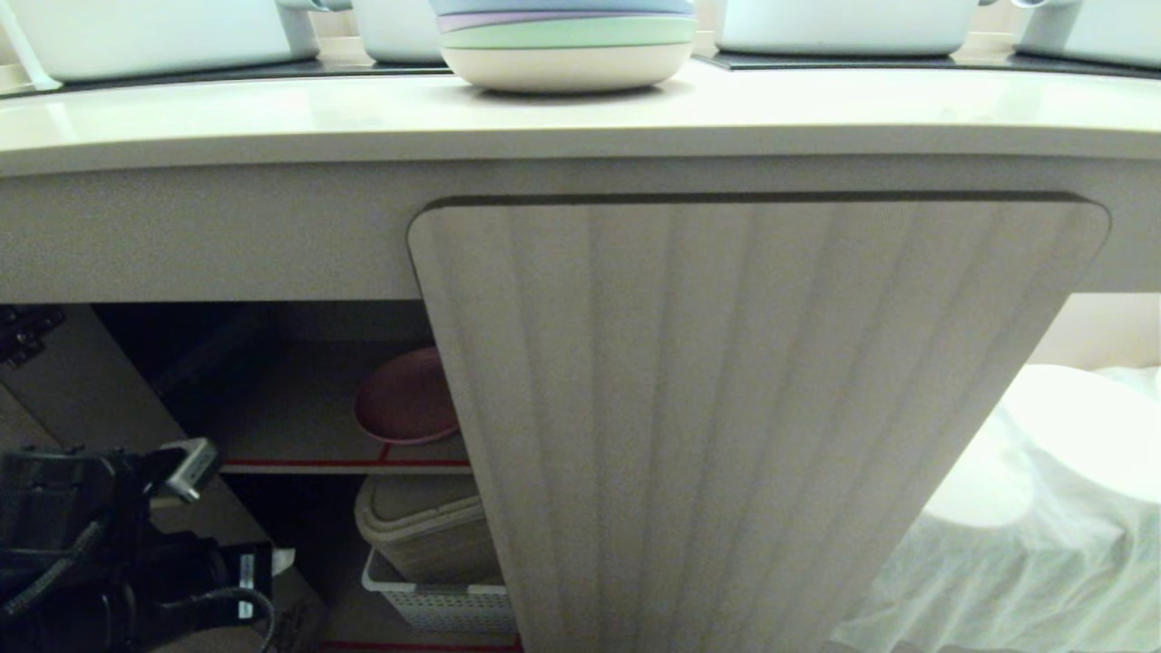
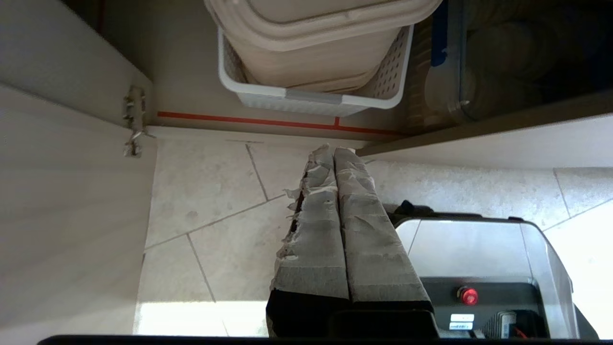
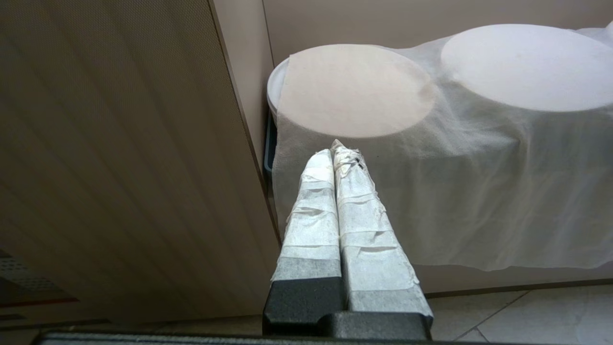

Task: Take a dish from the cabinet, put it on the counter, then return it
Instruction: Take the plate from the cabinet

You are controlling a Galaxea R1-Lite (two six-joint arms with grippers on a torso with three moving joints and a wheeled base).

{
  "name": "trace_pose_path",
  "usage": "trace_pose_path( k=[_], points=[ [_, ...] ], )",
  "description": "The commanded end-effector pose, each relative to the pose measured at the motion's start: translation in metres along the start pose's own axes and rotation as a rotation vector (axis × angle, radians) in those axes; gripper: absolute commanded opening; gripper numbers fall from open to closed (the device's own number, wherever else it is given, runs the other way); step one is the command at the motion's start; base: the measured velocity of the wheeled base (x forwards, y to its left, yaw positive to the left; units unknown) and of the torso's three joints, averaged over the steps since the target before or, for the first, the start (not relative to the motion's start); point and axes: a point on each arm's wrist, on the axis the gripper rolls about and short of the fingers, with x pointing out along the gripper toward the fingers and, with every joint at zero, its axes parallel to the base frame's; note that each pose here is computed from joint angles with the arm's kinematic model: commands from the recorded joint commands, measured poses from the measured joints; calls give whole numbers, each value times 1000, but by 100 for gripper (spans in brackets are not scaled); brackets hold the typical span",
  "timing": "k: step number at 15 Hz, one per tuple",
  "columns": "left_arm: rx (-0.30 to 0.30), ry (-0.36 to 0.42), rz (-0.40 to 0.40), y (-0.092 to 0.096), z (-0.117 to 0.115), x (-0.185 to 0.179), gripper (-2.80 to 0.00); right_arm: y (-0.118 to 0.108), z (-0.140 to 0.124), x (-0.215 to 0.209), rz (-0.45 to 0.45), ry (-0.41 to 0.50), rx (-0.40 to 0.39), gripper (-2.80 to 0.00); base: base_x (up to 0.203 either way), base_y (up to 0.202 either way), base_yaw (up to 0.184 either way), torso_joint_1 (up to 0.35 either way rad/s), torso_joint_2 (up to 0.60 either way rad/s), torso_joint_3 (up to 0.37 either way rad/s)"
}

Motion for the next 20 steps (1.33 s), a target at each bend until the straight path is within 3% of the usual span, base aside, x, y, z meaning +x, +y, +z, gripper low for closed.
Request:
trace_pose_path(
  k=[1, 8, 10, 20],
  points=[
    [-5, 44, 3, 0, -1, 16, -280, 0, 0, 0, -1, -1, 0, -280, 0, 0, 0, 0, 0, 0],
    [-87, -92, -30, -2, 22, 58, -280, 0, 0, 0, 0, -1, 0, -280, 0, 0, 0, 0, 0, 0],
    [-94, -98, -30, -2, 26, 69, -280, 0, 0, 0, 0, -1, 1, -280, 0, 0, 0, 0, 0, 0],
    [-249, -159, -4, -10, 59, 107, -280, 0, 0, 0, -1, -1, 1, -280, 0, 0, 0, 0, 0, 0]
  ],
)
